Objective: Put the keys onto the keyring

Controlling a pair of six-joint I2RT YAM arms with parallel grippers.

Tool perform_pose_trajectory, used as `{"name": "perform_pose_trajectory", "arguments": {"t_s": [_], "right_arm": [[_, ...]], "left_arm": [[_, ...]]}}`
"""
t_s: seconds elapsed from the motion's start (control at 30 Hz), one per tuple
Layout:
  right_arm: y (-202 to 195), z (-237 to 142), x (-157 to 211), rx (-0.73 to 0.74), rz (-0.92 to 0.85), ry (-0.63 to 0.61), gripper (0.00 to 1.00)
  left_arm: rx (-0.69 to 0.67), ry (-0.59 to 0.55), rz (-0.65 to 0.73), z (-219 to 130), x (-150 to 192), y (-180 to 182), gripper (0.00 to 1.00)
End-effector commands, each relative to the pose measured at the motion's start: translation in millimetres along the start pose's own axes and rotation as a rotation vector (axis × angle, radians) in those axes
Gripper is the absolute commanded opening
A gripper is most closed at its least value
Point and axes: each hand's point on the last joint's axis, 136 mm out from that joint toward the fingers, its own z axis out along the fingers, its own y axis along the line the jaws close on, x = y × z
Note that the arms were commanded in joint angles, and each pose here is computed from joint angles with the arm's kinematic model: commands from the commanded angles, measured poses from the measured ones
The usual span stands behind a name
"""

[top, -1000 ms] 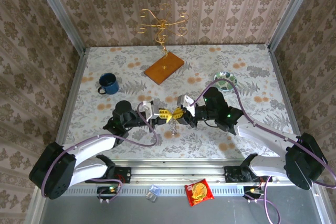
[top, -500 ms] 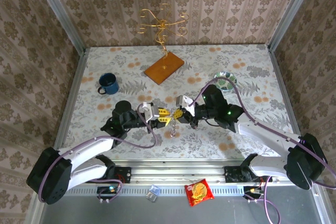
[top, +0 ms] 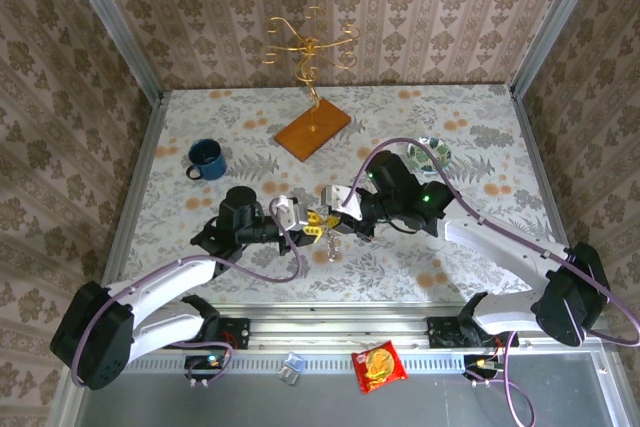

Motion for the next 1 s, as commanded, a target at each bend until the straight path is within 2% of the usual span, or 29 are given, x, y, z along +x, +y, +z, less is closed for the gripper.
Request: {"name": "perform_pose_trajectory", "arguments": {"t_s": [0.0,0.13,0.3,0.43,0.53,0.63,0.7,0.83,0.97], "right_arm": [[-1,-3,-7,0.004,-0.039,0.015,0.00],[2,0,-3,-0.004,-0.058,0.048,0.00],[8,1,-12,-0.024,-0.086,0.031,0.00],[9,1,-21,-0.030,-0.090,0.015,0.00],[6,-2,-22,-0.009,-0.071,-0.006,0.00],[-1,-8,-17,0.018,-0.014,-0.034,0.22],[-2,-9,-9,0.026,0.020,-0.040,0.29],[0,-7,2,0.024,0.066,-0.040,0.31],[2,-5,6,0.016,0.092,-0.036,0.29]], "left_arm": [[0.017,-0.027,0.041,-2,-16,0,0.20],[0.017,-0.026,0.042,-2,-16,1,0.19],[0.031,-0.015,0.034,0,-15,1,0.14],[0.045,-0.005,0.036,0,-15,0,0.02],[0.040,-0.005,0.043,-1,-16,0,0.00],[0.023,-0.019,0.058,-3,-17,0,0.00],[0.011,-0.042,0.067,-4,-19,0,0.00],[0.005,-0.069,0.068,-4,-20,0,0.00],[0.004,-0.077,0.073,-4,-20,-1,0.00]]}}
